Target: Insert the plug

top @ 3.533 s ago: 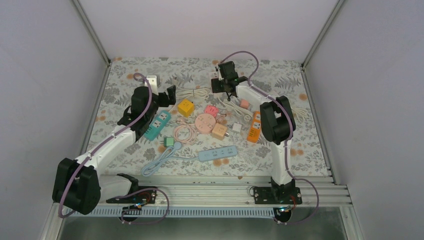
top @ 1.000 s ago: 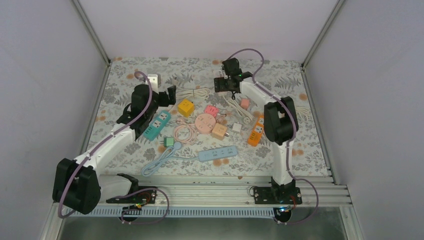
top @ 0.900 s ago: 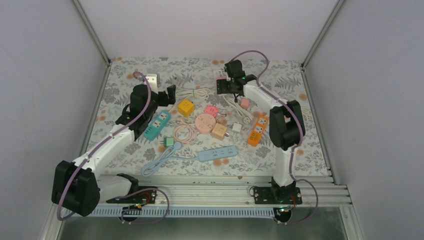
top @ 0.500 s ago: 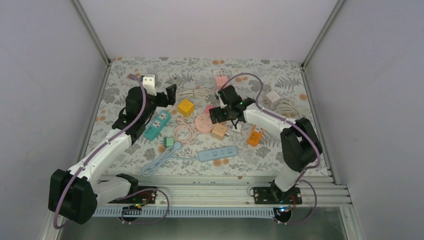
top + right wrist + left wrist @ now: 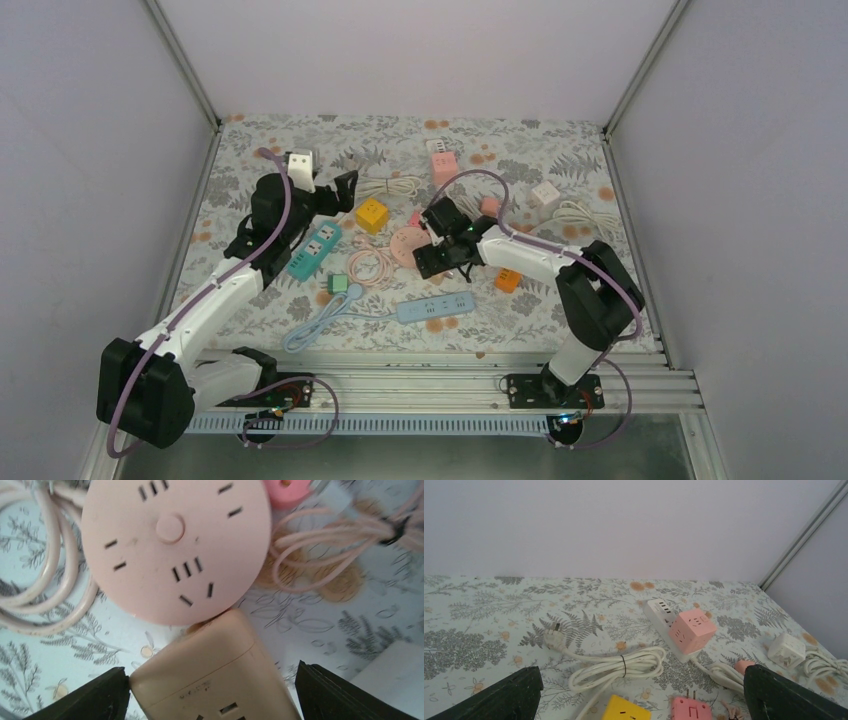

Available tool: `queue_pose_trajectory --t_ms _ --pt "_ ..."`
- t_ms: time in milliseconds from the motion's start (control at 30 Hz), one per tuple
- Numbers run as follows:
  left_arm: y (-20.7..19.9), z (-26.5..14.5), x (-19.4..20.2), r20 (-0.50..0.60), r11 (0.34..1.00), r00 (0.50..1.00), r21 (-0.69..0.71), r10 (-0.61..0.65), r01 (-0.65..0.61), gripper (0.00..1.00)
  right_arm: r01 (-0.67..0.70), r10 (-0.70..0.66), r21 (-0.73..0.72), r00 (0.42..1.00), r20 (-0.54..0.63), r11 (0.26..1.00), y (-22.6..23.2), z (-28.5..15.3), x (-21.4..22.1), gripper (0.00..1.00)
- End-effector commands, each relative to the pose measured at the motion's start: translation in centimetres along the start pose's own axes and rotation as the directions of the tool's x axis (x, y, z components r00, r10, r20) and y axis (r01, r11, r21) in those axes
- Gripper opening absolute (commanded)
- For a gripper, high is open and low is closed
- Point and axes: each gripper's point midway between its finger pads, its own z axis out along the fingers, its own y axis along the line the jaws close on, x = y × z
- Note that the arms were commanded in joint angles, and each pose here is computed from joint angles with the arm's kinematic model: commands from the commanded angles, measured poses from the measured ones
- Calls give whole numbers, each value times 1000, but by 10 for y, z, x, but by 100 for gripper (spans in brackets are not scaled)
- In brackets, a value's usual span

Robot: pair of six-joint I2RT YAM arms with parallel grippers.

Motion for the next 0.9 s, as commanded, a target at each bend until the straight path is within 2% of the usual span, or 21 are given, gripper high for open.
queue_pose_trajectory --t_ms 0,233,333,533,633,700,867 --pt "-3 -4 -5 15 1000 1000 22 -11 11 100 50 -51 -20 997 -51 999 10 3 13 84" --pt "-3 -3 -3 6 1000 1000 18 -11 11 100 98 -92 49 989 -112 994 1 12 25 84" --pt "-3 -3 -4 6 1000 1000 17 -8 8 100 112 -106 52 989 -100 992 2 13 20 82" --pt "-3 -4 -4 3 1000 1000 17 -11 11 100 100 -98 58 994 -42 993 4 6 4 63" --pt "-4 -6 -3 -4 1000 1000 21 -12 12 100 85 -86 53 996 28 995 6 -5 -8 62" --pt "-5 -7 -3 -5 1000 1000 28 -14 14 100 75 -78 30 990 116 997 10 -26 -22 61" --pt "-9 -13 -5 7 998 999 49 -34 34 100 43 -36 -14 941 336 999 16 -70 -55 60"
